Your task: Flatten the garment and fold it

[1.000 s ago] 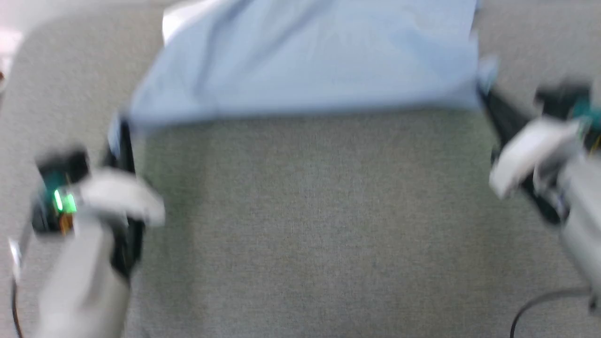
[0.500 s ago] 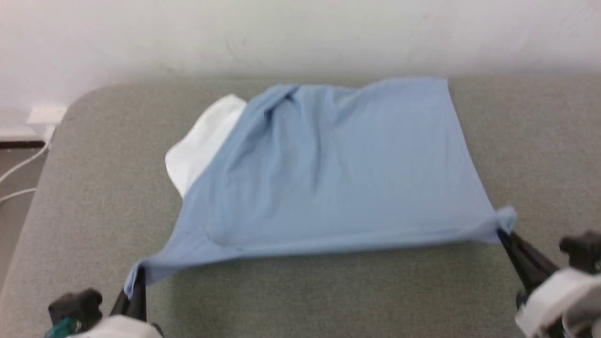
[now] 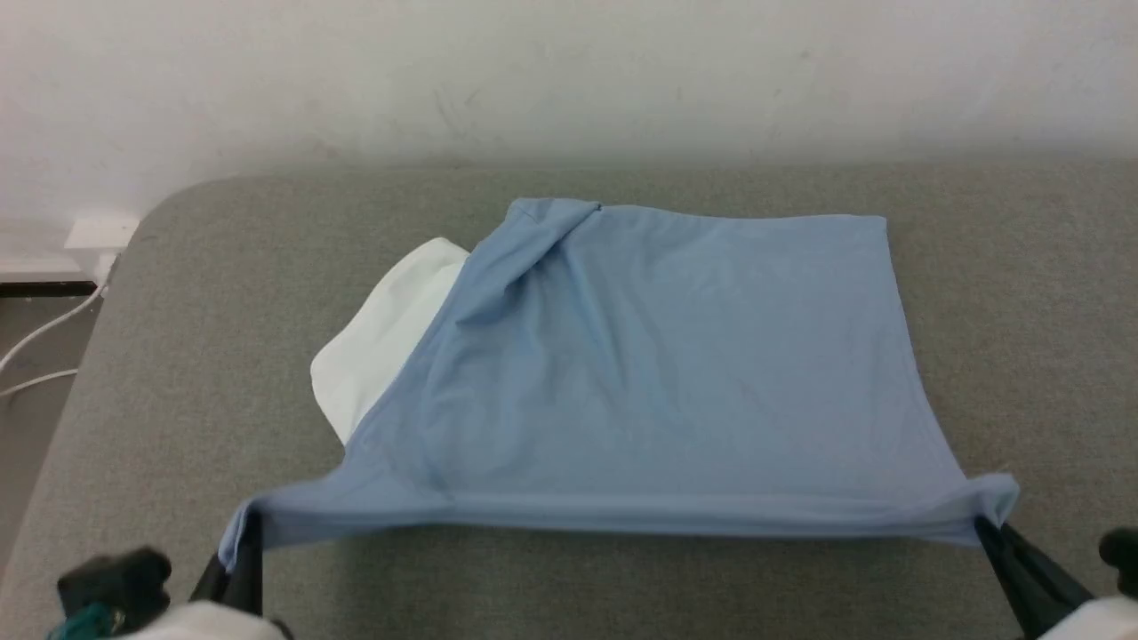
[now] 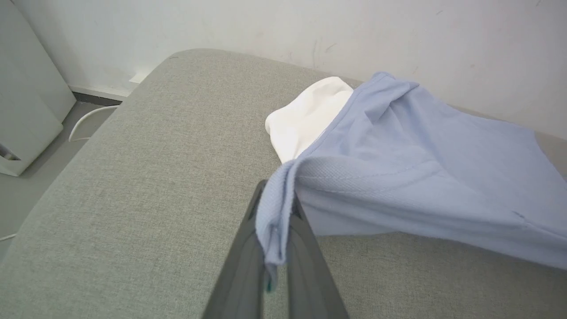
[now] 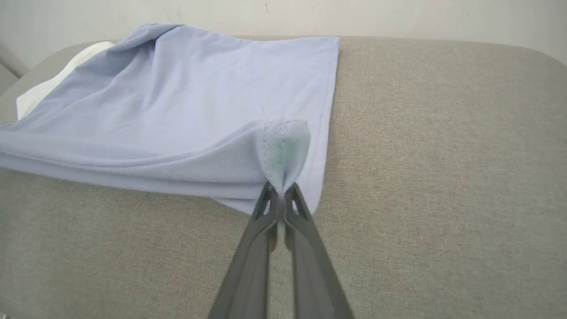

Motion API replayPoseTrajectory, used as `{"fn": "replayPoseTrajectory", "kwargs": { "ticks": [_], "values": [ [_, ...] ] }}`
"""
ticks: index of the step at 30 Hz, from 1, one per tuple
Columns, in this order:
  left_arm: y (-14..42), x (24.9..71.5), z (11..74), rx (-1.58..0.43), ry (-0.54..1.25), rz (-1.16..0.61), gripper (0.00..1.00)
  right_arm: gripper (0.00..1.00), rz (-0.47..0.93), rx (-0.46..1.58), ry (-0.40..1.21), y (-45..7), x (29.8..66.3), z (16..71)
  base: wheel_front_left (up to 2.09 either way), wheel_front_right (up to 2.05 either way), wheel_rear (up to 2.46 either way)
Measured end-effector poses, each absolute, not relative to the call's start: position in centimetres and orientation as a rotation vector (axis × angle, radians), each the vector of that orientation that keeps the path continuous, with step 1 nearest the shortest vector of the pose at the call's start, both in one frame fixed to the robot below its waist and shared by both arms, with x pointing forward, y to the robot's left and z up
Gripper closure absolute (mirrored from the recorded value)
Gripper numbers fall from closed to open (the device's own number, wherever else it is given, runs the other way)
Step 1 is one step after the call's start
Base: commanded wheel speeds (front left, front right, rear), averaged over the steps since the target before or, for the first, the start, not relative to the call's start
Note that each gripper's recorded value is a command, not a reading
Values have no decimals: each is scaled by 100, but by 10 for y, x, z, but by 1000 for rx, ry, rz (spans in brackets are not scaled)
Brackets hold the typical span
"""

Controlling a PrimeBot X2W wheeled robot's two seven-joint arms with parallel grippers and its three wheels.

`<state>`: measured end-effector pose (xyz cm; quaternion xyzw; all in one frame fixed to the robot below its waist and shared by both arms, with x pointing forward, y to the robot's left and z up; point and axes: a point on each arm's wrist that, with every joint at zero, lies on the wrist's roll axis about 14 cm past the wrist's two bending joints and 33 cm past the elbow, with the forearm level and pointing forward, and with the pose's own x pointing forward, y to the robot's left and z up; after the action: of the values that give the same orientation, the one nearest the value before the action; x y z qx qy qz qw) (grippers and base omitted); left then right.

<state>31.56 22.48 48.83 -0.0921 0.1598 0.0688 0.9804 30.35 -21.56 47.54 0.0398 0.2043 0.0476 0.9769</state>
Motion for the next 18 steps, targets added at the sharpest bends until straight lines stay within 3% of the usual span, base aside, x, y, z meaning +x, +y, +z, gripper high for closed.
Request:
{"fn": "replayPoseTrajectory", "kwargs": {
  "ticks": [10,18],
  "values": [
    [194,406,490,-177,281,-18,100,100,129,49,455,-213,365,459,0,0,0],
    [177,450,447,-161,401,-82,100,100,157,16,534,-212,404,426,0,0,0]
  ]
}}
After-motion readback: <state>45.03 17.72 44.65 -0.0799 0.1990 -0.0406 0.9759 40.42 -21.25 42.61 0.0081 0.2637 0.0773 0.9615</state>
